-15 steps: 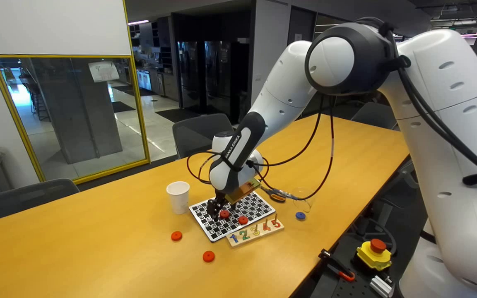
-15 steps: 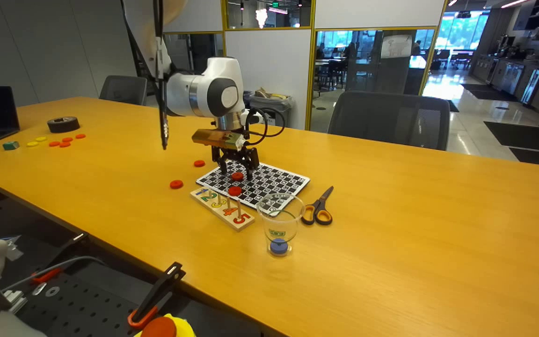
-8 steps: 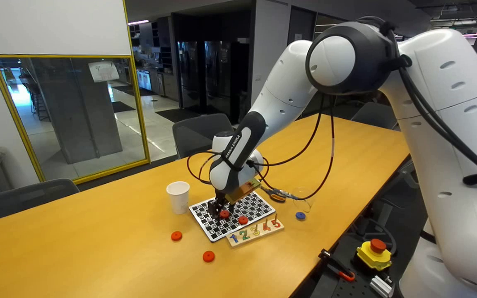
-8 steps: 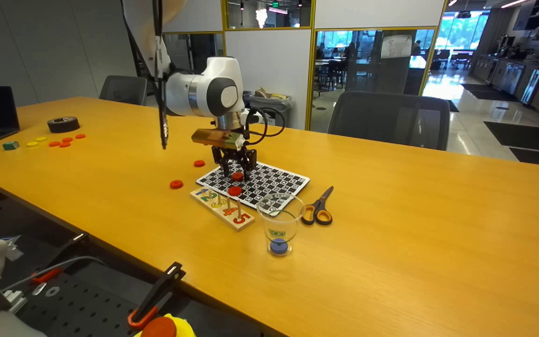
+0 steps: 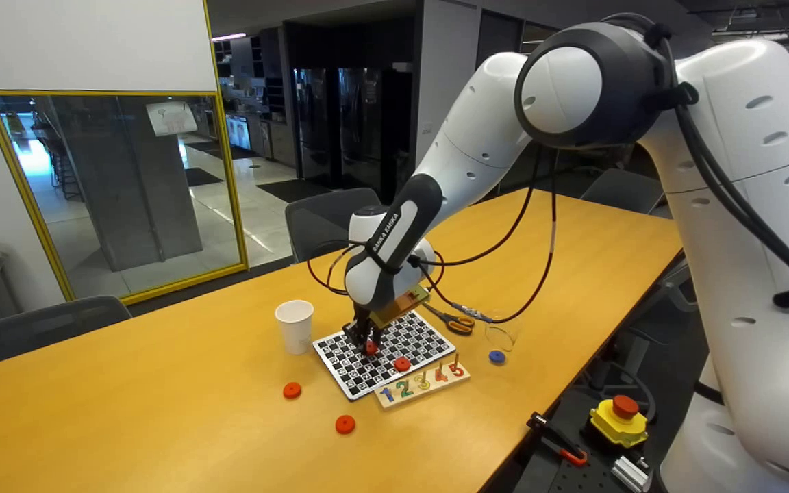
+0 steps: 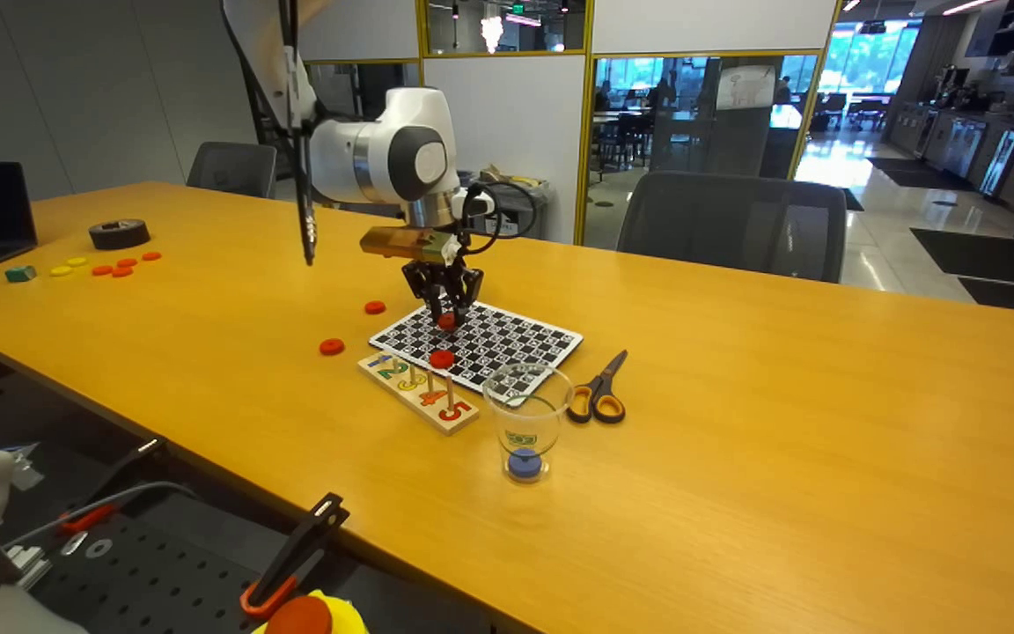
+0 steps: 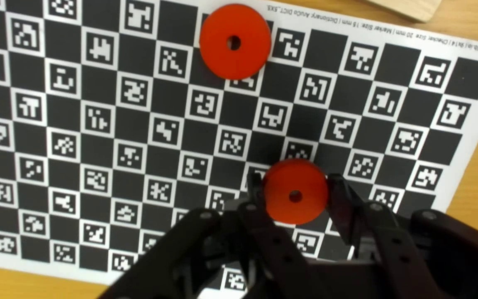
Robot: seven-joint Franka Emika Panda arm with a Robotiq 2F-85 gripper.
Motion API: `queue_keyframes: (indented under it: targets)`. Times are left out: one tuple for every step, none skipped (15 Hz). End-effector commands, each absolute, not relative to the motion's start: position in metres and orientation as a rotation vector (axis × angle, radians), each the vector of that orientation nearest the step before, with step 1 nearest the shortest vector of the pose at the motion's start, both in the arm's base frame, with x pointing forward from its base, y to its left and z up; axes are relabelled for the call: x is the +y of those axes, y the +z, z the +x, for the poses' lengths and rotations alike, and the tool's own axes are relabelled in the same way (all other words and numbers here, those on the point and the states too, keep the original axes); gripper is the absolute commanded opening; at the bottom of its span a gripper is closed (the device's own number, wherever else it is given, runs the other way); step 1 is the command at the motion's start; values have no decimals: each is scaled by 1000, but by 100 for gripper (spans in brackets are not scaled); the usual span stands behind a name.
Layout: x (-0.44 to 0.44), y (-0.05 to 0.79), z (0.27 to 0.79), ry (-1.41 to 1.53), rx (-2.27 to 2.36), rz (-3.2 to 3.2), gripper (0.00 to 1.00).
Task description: Put the blue object in the colourless cup then put the orange objects in the white cup
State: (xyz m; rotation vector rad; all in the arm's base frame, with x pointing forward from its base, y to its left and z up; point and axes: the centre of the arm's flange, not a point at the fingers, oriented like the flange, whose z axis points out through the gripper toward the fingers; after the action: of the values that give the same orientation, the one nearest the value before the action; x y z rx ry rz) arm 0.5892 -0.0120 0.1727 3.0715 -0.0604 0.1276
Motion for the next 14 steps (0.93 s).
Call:
queue_keyframes:
  targets:
    - [6,223,603,241,-57,3030,22]
    - [11,235,611,282,-49,3025,22]
    - [16,246,618,315,-35,3027,22]
    - [23,258,629,353,-20,3037,22]
    - [29,267,637,379,-7,3043,22]
    - [36,275,648,410,9,3050,22]
    - [42,282,656,434,18,3055,22]
    - [48,286,666,450,32,3065,22]
    - [53,290,673,456,41,3072,22]
    - [58,292,681,458,44,3077,22]
    - [62,293,686,454,47,3083,22]
    - [64,292,692,446,48,3089,22]
    - [66,289,697,436,46,3093,22]
    - [67,287,702,425,45,3096,22]
